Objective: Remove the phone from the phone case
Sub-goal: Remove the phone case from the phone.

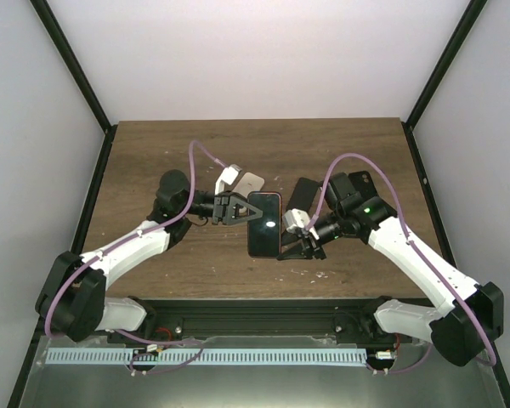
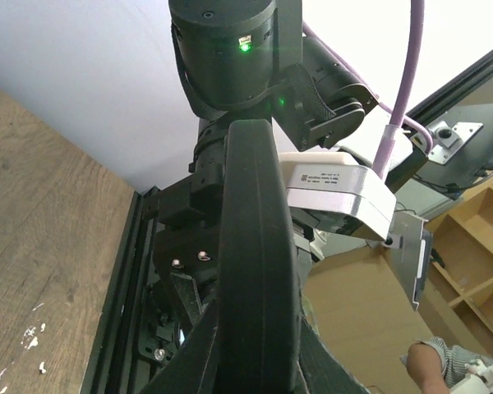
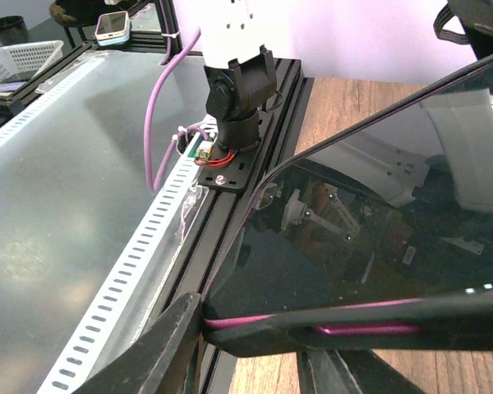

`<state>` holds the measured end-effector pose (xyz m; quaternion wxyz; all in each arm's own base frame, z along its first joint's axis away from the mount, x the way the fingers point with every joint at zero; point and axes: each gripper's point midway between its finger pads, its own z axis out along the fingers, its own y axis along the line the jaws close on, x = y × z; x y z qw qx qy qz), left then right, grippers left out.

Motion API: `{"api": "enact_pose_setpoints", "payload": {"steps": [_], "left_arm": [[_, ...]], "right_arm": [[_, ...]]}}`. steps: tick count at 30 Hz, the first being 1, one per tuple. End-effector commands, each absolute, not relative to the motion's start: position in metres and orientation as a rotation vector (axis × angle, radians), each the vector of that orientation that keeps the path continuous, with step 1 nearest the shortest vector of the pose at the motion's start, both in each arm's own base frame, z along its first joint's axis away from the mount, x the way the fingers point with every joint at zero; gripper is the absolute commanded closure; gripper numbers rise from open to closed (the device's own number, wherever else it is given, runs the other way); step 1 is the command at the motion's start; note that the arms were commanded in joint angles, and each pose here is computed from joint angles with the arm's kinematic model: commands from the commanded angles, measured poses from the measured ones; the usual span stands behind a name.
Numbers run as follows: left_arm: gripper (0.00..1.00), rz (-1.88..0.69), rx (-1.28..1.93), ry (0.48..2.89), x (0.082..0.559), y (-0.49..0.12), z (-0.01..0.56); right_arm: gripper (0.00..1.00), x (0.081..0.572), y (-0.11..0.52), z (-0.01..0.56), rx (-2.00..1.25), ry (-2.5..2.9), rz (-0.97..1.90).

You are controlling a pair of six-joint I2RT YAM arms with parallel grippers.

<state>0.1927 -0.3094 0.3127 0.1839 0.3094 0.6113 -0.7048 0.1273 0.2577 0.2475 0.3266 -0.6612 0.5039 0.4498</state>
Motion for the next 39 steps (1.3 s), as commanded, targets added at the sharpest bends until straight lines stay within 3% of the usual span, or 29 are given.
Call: {"api": "enact_pose_setpoints", "payload": {"steps": [1,20,39], "left_arm": [[1.00,-2.036,0.922,1.677,0.181,-0.309,0.337],[1.00,-2.067,0.952,1.716,0.173,-0.306,0.327],[1.00,-2.079,0.989,1.724,0.162,-0.301,0.321]], "right_arm": [[0.69,0.149,0.263,0.238,-1.774,1.265,0.990],[0.66,0.165,0.270,0.226,-1.730,1.321,0.986],[0.66,0.219,0.266,0.219,-1.447,1.582,1.296]]}}
